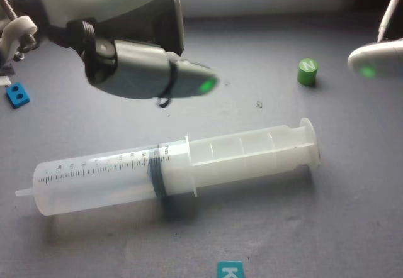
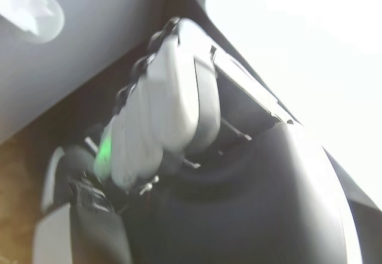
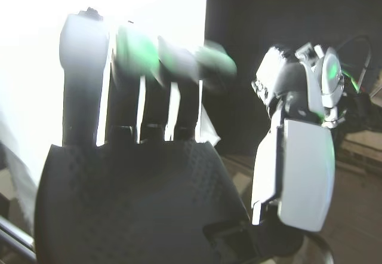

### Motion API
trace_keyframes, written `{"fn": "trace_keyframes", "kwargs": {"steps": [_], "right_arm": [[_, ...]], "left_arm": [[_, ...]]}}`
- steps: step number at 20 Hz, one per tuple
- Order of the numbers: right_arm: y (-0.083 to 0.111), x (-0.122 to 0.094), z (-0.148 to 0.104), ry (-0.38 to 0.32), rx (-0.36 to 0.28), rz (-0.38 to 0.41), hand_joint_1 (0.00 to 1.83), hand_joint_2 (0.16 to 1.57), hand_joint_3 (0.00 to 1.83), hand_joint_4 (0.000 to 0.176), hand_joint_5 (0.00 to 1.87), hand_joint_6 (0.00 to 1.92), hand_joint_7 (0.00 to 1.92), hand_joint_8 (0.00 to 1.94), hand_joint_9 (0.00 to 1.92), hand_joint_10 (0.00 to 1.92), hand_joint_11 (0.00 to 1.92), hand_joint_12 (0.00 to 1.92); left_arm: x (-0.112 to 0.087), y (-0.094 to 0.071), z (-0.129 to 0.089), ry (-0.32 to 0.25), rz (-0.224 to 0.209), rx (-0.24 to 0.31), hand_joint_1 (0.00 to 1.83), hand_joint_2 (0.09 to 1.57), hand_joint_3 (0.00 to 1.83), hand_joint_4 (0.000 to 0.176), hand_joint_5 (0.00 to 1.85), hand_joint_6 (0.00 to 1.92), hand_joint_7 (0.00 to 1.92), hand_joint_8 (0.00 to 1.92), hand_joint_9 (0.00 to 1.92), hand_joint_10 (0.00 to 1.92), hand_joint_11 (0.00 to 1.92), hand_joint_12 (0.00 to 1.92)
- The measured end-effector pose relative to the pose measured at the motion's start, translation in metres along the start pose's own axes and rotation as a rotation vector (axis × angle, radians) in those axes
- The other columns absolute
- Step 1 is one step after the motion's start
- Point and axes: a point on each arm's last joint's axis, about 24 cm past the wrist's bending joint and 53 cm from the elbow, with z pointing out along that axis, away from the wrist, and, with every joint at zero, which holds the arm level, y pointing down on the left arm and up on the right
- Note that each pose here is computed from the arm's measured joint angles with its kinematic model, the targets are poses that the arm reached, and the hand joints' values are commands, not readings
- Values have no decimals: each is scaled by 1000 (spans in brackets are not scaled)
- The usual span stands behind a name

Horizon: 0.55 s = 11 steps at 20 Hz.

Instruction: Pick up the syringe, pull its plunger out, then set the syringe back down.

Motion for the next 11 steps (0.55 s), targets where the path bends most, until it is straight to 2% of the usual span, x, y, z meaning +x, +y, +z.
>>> {"fn": "trace_keyframes", "kwargs": {"steps": [1,2,3,4,5,6,7,11], "right_arm": [[0,0,0,1,-1,-3,1118,1387,13,94,1553,1921,1678,1941,1765,1921,1912,1921],[0,0,0,0,0,-1,1078,1411,20,108,1553,1921,1682,1941,1761,1921,1904,1921],[0,0,0,1,-1,-2,1044,1422,13,162,1536,1921,1671,1941,1748,1921,1886,1921],[0,0,0,2,-2,-5,1013,1433,13,173,1524,1921,1663,1941,1737,1921,1874,1921],[2,1,0,4,-6,-8,1016,1427,8,175,1516,1921,1645,1941,1719,1921,1860,1921],[2,2,0,4,-6,-9,1016,1427,8,175,1516,1921,1645,1941,1719,1921,1860,1921],[2,2,0,5,-6,-9,1019,1428,5,176,1505,1921,1634,1941,1708,1921,1842,1921],[0,3,0,9,-1,-10,1026,1411,0,176,1473,1921,1611,1941,1684,1921,1832,1921]], "left_arm": [[-1,2,-1,-1,3,-4,1201,1271,10,168,1557,1921,1651,1921,1725,1921,1823,1921],[-2,4,-2,-3,-1,-9,1211,1274,9,170,1571,1921,1637,1921,1702,1921,1793,1921],[-3,5,-3,-7,0,-11,1205,1280,11,164,1582,1921,1641,1921,1697,1921,1773,1921],[-4,5,-3,-8,-1,-12,1218,1278,8,158,1582,1921,1643,1921,1697,1921,1763,1921],[-3,5,-3,-7,-6,-12,1189,1280,5,108,1571,1921,1630,1921,1680,1921,1744,1921],[-3,5,-3,-7,-8,-12,1189,1280,5,108,1571,1921,1630,1921,1680,1921,1744,1921],[-3,5,-3,-7,-7,-12,1161,1293,4,52,1580,1921,1637,1921,1680,1921,1742,1921],[-5,9,-3,-10,-7,-19,1146,1312,7,54,1574,1921,1622,1921,1665,1921,1726,1921]]}}
